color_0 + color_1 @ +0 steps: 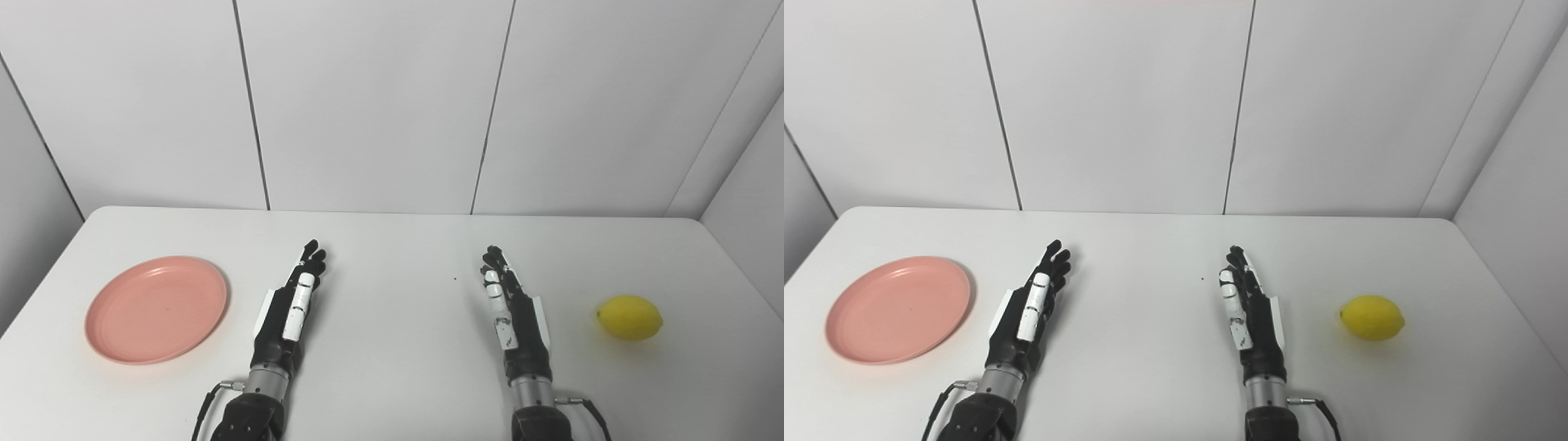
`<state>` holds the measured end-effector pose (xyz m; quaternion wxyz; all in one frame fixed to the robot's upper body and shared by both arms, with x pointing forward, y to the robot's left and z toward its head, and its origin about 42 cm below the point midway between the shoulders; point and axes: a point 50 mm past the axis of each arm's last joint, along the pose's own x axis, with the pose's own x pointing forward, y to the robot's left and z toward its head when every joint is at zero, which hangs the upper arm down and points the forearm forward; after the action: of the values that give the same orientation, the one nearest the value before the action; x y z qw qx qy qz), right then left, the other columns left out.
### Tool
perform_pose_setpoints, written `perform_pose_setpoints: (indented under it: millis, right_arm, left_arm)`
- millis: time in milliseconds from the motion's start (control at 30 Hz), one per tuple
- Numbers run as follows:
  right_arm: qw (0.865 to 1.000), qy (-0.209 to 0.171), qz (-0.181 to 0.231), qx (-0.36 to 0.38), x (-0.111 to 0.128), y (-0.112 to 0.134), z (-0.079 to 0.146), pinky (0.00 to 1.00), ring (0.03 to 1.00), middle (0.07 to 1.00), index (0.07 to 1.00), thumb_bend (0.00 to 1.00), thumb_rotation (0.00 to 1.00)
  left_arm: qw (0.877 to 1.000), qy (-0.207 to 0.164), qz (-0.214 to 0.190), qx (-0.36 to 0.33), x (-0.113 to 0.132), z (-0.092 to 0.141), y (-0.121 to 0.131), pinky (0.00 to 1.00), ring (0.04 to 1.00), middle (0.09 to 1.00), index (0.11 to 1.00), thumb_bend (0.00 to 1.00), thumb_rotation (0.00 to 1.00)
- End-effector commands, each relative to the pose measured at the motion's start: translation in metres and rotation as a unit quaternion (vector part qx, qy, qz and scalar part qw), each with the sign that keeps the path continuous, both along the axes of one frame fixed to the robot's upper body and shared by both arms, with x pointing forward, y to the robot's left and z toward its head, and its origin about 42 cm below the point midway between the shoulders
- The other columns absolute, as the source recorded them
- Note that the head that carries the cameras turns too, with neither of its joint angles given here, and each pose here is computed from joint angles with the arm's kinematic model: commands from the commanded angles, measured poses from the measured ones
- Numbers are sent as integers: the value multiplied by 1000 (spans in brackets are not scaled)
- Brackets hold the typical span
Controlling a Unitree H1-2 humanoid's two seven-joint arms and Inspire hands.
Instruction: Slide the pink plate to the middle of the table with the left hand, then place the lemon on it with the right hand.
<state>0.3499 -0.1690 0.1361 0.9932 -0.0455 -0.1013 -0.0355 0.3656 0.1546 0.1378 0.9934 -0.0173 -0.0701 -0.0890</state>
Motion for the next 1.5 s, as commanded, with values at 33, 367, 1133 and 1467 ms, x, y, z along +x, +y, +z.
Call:
perform_pose_setpoints:
  millis: [33, 367, 1133, 1467]
  right_arm:
    - [999, -34, 5, 4, 7, 4, 19, 905, 889, 901, 902, 727, 1000]
    - [999, -33, 7, 6, 7, 6, 18, 902, 887, 906, 909, 718, 1000]
    - [999, -36, 7, 3, 1, -2, 14, 894, 887, 905, 914, 702, 1000]
    - [999, -31, 10, 19, -9, -27, 11, 980, 922, 921, 938, 619, 1000]
  left_arm:
    - [999, -39, -6, -4, 7, 20, -5, 992, 973, 963, 954, 629, 1000]
    - [999, -36, -5, -10, 6, 18, -5, 955, 956, 961, 956, 615, 1000]
    - [1000, -31, -2, -4, 4, 14, -14, 961, 957, 956, 951, 614, 1000]
    - [999, -34, 3, -1, 4, 1, -41, 1000, 991, 984, 972, 620, 1000]
